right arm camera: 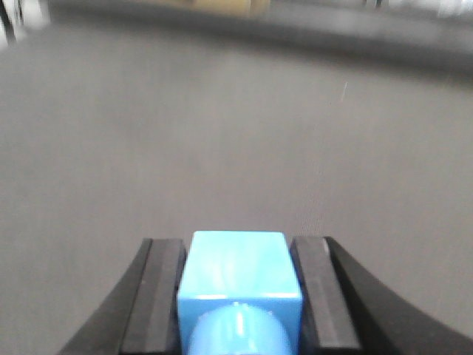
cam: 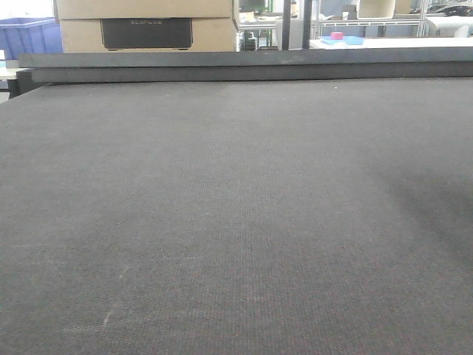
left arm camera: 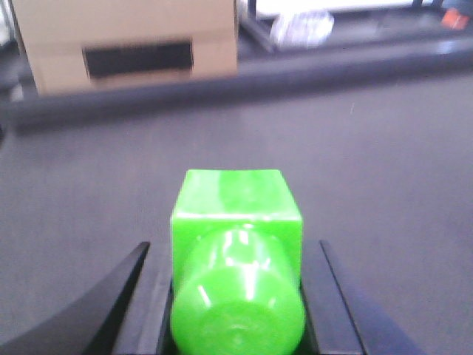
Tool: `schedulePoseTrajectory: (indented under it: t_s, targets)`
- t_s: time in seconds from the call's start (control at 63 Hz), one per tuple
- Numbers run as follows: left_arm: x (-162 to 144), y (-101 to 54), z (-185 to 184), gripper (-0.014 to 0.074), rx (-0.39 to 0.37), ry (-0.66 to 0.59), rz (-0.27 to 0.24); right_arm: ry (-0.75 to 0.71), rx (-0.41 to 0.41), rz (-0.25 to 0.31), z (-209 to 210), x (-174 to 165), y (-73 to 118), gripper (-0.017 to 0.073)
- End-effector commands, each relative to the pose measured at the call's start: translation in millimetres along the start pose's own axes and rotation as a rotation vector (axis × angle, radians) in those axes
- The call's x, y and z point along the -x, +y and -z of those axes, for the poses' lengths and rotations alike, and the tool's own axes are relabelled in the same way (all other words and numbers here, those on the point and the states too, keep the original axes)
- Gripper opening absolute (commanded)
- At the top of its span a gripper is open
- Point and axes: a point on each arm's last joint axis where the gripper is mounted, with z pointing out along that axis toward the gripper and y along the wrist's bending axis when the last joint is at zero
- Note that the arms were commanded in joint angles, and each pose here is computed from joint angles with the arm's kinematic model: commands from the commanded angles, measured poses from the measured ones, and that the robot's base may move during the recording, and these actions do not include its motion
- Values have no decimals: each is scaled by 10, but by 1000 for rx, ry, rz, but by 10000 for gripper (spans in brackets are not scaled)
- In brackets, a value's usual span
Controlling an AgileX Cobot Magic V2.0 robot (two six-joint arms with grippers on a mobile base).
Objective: Grab block from conveyor and place in blue bin
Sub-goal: 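Lift both held blocks up off the belt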
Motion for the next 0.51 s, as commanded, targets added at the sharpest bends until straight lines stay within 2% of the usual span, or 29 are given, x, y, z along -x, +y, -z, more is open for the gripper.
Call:
schedulePoseTrajectory:
  t_s: [0.0,0.286,0.413,0.492]
  targets:
    - [77,0,160,-111,-2,-83,-4,-106,-6,13,202,-5,9,-167]
    - [95,3,253,-111,0,-115,-1,-202,-7,18,529,-82,27,-167]
    - [99,-4,253,-111,-10,-119,19,-224,-10,18,539,-64,25,-167]
    - [104,-18,254,-111,-28,-124,57,-240,-12,18,542,-49,24,-167]
